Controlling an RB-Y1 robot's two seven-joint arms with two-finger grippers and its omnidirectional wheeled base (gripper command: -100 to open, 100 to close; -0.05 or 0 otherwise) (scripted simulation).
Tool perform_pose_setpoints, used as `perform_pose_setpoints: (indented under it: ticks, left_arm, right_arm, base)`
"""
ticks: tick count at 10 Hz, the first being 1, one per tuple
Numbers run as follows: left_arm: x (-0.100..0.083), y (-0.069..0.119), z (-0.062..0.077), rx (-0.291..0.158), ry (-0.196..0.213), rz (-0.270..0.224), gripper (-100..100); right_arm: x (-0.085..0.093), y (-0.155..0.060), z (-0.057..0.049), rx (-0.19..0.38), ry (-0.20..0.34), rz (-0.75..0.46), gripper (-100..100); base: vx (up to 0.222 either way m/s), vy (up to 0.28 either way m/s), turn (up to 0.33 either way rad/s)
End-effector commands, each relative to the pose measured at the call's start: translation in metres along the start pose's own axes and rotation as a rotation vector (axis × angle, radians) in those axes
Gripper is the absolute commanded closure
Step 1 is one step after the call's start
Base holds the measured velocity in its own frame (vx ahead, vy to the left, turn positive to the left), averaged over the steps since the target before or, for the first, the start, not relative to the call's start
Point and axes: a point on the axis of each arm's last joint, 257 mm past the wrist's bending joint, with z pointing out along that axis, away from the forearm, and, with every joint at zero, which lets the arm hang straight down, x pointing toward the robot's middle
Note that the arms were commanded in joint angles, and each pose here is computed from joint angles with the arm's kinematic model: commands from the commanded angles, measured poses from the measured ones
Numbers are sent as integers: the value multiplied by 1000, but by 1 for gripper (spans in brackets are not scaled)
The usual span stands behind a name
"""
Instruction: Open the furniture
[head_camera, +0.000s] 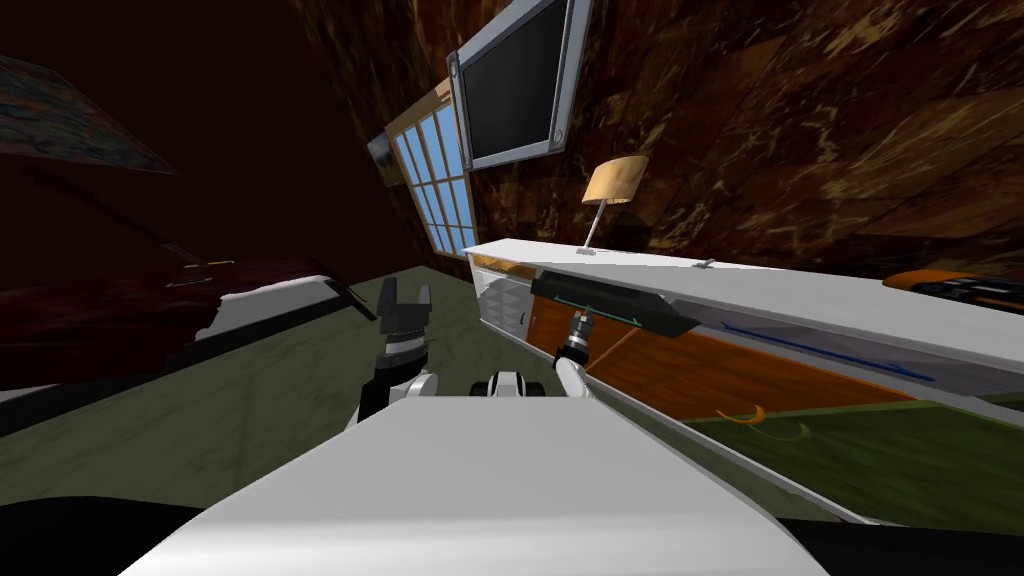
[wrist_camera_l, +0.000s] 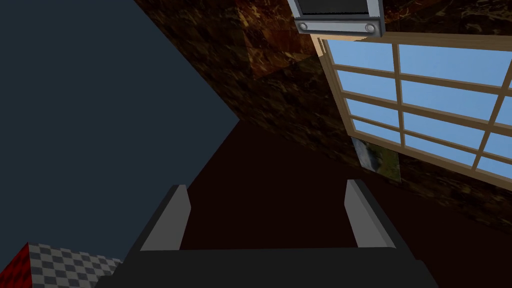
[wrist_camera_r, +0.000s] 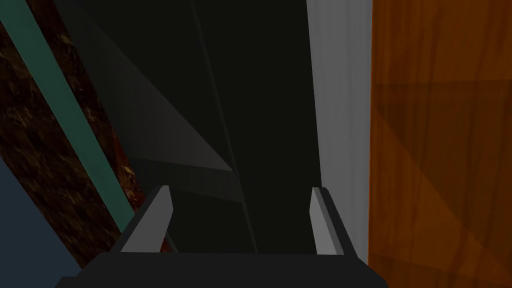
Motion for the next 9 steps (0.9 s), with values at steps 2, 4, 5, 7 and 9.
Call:
perform_pose_setpoints:
  ticks: [2, 4, 5, 7, 9]
  left_arm:
    - [0, 0, 0, 0, 0, 0, 0]
    - [0, 0, 0, 0, 0, 0, 0]
    - [0, 0, 0, 0, 0, 0, 0]
    - [0, 0, 0, 0, 0, 0, 0]
    - [0, 0, 0, 0, 0, 0, 0]
  right_arm:
    - [-14, -17, 24, 17, -17, 14, -100]
    - [-21, -24, 34, 16, -28, 19, -100]
    - [-25, -28, 38, 16, -34, 22, -100]
    - [-28, -32, 43, 16, -41, 25, -100]
    - [-24, -17, 36, -19, -40, 13, -100]
  base:
    - [9, -3, -54]
    - [-17, 7, -58]
    - [-27, 16, -52]
    - [-21, 14, -41]
    - [-3, 1, 5]
